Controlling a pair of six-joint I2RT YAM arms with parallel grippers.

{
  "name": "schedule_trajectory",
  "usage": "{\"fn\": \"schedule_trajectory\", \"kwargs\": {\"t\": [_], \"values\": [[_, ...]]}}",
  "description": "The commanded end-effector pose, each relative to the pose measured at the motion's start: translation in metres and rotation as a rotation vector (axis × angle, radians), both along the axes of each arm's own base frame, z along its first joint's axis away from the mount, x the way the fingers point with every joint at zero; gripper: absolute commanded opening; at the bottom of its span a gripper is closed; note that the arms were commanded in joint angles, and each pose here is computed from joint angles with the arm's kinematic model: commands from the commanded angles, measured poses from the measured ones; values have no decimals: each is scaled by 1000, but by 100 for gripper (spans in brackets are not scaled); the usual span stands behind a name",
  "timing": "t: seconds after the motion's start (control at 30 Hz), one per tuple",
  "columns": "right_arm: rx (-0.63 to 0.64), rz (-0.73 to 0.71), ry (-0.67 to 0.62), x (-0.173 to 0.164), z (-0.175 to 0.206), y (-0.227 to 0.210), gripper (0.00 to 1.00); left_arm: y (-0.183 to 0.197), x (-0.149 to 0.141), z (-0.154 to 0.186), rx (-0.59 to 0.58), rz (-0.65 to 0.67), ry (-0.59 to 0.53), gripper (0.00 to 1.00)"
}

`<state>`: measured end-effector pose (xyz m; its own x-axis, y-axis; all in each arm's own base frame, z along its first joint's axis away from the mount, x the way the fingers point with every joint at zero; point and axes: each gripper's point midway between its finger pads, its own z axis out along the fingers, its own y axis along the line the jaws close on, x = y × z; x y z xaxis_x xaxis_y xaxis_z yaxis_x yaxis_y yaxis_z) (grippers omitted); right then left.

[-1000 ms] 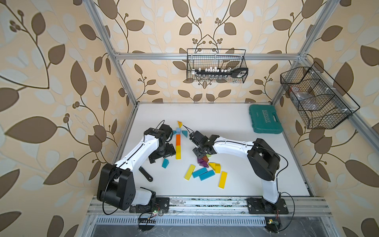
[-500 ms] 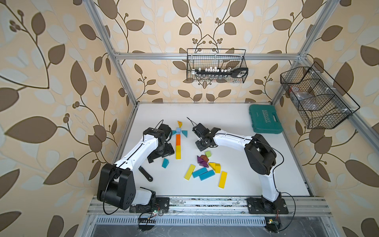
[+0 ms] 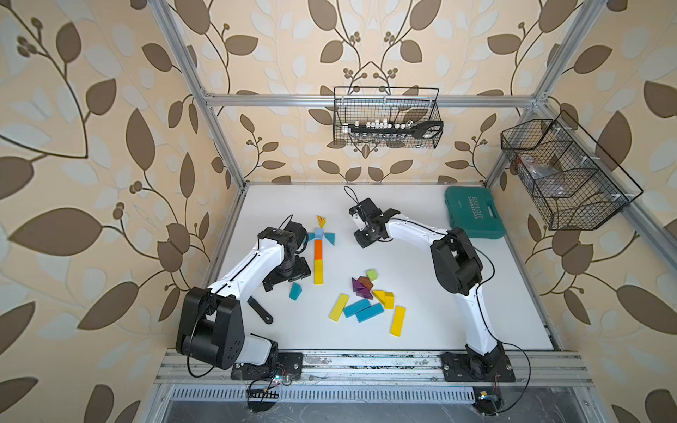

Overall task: Assemble a small pinwheel with building blocks
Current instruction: Move the building block to the center of the board, then adjust the building block at the center of the board.

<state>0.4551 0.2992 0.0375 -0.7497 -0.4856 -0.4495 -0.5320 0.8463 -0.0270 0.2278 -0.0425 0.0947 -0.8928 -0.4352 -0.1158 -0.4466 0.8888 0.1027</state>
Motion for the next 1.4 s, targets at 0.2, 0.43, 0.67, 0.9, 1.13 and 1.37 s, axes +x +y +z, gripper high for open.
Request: {"fn": "schedule_trajectory", "kwargs": {"t": [0.2,0.43,0.67,0.9,1.13,1.37], "values": [[28,151,69,-1,-22,9,21,21,-3,14,2,94,-25,99],[3,159,48,3,-12,6,44,13,-2,10,-40,83,-14,99],[25,154,-14,6,27,5,63,3,-9,-3,-100,83,12,99],[66,100,-64,-4,62,-5,68,-4,-9,-8,-139,75,13,99],[113,25,-76,-24,87,-21,82,-9,-9,-19,-167,68,28,98],[192,19,-50,-51,80,-25,85,-15,-9,-30,-163,57,66,95]]}}
